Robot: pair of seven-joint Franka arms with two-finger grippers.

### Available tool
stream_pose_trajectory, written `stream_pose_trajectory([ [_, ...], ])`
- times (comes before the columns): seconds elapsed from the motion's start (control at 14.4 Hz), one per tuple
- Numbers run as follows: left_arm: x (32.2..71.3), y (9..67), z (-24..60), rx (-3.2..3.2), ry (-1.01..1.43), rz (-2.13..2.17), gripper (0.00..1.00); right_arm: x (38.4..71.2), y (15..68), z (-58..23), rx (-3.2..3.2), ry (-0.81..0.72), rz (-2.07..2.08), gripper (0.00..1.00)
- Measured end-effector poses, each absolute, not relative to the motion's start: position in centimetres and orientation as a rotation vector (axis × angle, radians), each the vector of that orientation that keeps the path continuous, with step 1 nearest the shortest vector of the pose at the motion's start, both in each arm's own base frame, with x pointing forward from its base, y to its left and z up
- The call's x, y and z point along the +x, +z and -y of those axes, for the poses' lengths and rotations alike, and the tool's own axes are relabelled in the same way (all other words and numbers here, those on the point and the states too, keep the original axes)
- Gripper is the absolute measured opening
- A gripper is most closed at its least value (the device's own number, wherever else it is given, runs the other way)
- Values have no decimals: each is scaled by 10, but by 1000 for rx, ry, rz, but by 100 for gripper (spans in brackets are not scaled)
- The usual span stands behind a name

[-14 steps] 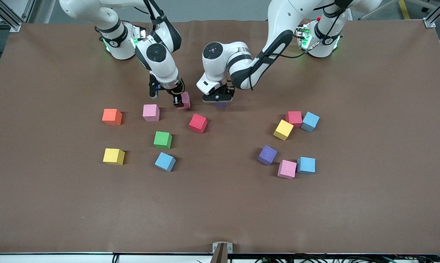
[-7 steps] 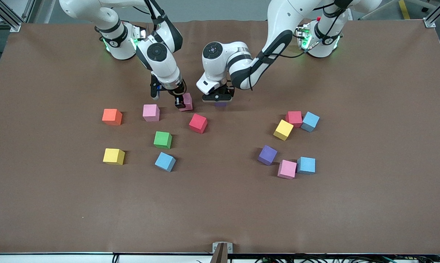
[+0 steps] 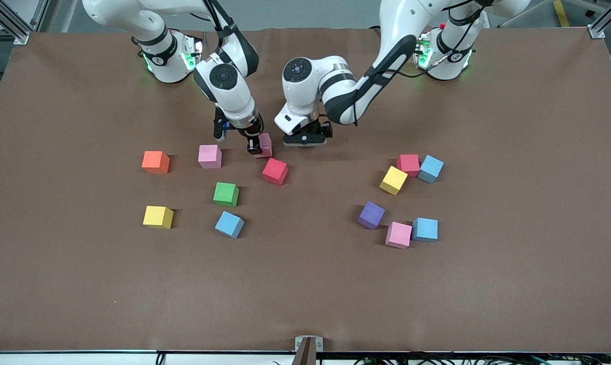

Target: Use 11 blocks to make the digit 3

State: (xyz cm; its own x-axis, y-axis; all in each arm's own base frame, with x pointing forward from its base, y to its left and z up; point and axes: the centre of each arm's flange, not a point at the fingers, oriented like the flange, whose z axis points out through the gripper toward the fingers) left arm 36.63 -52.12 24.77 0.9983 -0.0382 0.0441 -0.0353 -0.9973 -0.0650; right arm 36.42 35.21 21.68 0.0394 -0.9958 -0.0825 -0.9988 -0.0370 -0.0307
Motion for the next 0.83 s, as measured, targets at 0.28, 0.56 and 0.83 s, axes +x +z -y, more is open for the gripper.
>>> stream_pose_trajectory([
  [0.28,436,303,464,-3065,-125,-116,100,364,218,-369,-2196,66,-2143,57],
  [0.56,498,309,392,-3040,-103,-236,100,354,212,-389,-2214,82,-2178,57],
  [0.83,514,302,341,-2976,-50,-512,100,355,212,-412,-2244,143,-2241,57],
])
